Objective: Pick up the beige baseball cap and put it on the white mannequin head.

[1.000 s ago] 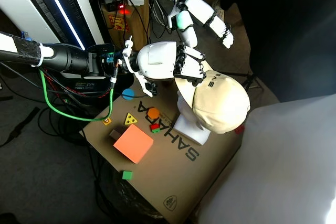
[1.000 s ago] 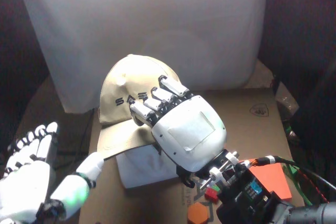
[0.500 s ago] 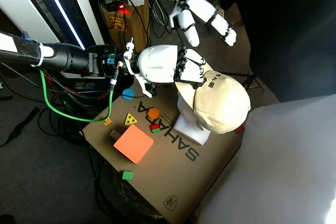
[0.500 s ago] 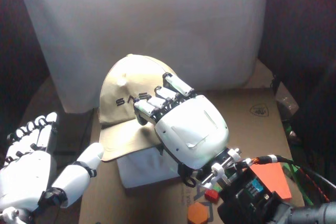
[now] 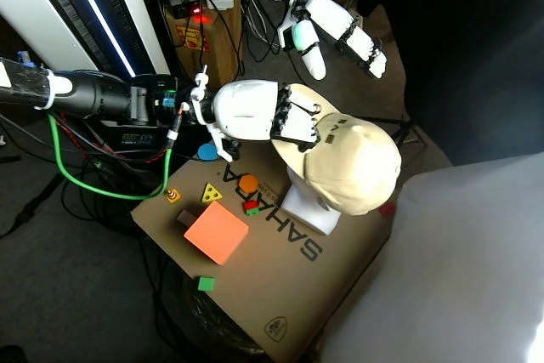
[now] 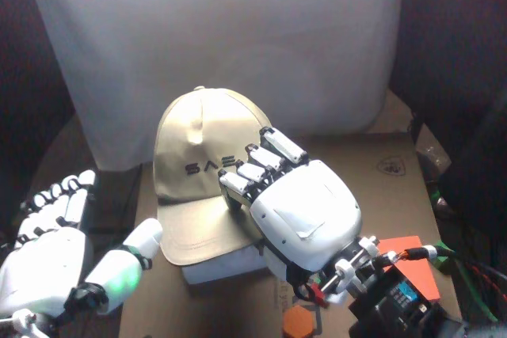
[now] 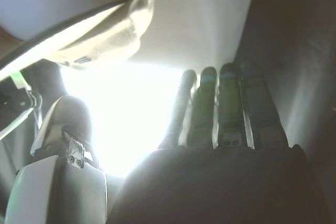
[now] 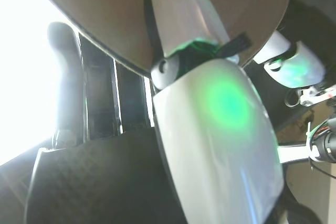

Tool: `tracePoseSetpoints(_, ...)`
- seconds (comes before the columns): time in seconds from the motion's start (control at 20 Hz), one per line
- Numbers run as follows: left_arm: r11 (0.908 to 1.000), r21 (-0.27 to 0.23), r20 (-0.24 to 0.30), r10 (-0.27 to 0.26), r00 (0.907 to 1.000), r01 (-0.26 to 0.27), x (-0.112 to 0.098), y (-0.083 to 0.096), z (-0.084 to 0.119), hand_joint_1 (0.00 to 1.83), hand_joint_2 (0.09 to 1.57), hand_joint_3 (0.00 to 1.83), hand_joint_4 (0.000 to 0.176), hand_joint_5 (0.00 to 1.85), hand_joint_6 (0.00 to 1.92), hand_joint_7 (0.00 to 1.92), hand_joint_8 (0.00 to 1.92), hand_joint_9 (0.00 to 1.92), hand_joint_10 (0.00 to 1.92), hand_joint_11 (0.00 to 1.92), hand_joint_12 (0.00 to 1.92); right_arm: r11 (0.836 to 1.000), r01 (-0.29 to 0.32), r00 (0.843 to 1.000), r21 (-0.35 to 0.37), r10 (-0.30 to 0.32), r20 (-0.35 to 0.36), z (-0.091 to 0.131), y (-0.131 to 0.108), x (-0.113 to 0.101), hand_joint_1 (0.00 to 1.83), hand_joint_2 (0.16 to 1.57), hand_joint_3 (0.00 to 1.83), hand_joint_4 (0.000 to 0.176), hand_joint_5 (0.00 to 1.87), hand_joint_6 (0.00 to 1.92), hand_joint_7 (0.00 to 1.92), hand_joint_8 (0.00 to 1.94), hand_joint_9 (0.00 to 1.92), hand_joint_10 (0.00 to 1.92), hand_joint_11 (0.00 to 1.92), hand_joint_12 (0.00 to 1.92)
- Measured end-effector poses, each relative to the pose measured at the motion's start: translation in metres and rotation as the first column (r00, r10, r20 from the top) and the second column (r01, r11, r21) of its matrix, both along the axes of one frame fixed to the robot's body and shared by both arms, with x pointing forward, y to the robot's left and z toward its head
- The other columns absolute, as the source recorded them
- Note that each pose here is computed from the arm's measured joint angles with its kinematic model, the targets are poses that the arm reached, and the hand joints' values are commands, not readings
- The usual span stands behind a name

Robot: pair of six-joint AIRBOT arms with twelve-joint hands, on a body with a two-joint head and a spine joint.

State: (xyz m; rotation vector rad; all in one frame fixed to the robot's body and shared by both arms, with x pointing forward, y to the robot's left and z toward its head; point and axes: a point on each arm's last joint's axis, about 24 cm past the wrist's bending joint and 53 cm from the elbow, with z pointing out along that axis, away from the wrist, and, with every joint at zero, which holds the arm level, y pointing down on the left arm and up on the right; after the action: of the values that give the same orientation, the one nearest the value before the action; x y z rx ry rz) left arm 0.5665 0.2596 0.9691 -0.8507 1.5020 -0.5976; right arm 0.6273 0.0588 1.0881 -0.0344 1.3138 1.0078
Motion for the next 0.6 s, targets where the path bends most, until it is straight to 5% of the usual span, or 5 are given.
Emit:
tracePoseSetpoints(0.1, 0.9999, -0.007, -0.010, -0.013, 0.9999, 0.012, 0.000, -0.007, -0.003, 0.00, 1.14, 0.00, 0.000, 0.01, 0.00, 0.00, 0.00, 0.00, 0.00, 0.00, 0.00, 1.000, -0.015, 1.000, -0.026, 0.014, -0.027, -0.012, 0.001, -0.005, 0.97, 1.13, 0.00, 0.000, 0.60, 0.16, 0.71, 0.09, 0.44, 0.51, 0.01, 1.58)
tracePoseSetpoints(0.2, 0.9998, -0.013, -0.014, -0.016, 0.9998, 0.016, 0.000, -0.012, -0.005, 0.00, 1.14, 0.00, 0.000, 0.02, 0.01, 0.00, 0.00, 0.00, 0.00, 0.00, 0.00, 0.999, -0.022, 0.999, -0.042, 0.020, -0.041, -0.018, 0.002, -0.005, 0.89, 1.12, 0.00, 0.000, 0.62, 0.05, 0.68, 0.02, 0.45, 0.39, 0.01, 1.55)
tracePoseSetpoints(0.3, 0.9993, -0.011, -0.018, -0.037, 0.9992, 0.036, 0.000, -0.020, -0.006, 0.00, 1.14, 0.00, 0.000, 0.02, 0.01, 0.00, 0.00, 0.00, 0.00, 0.00, 0.00, 0.998, -0.025, 0.999, -0.054, 0.023, -0.048, -0.020, 0.002, -0.004, 0.84, 1.11, 0.00, 0.000, 0.62, 0.01, 0.66, 0.00, 0.47, 0.29, 0.02, 1.51)
tracePoseSetpoints(0.35, 0.9994, -0.015, -0.021, -0.033, 0.9992, 0.033, 0.001, -0.021, -0.006, 0.00, 1.15, 0.00, 0.000, 0.04, 0.01, 0.00, 0.00, 0.00, 0.00, 0.00, 0.00, 0.998, -0.027, 0.998, -0.058, 0.024, -0.053, -0.021, 0.002, -0.004, 0.77, 1.07, 0.00, 0.000, 0.54, 0.00, 0.48, 0.00, 0.43, 0.08, 0.00, 1.32)
tracePoseSetpoints(0.6, 0.9987, -0.010, -0.030, -0.050, 0.9983, 0.049, 0.003, -0.033, -0.011, 0.00, 1.15, 0.00, 0.000, 0.04, 0.01, 0.00, 0.00, 0.00, 0.00, 0.01, 0.00, 0.993, -0.055, 0.990, -0.105, 0.040, -0.135, -0.043, -0.007, -0.014, 0.63, 1.02, 0.00, 0.000, 0.37, 0.00, 0.41, 0.00, 0.34, 0.00, 0.00, 1.02)
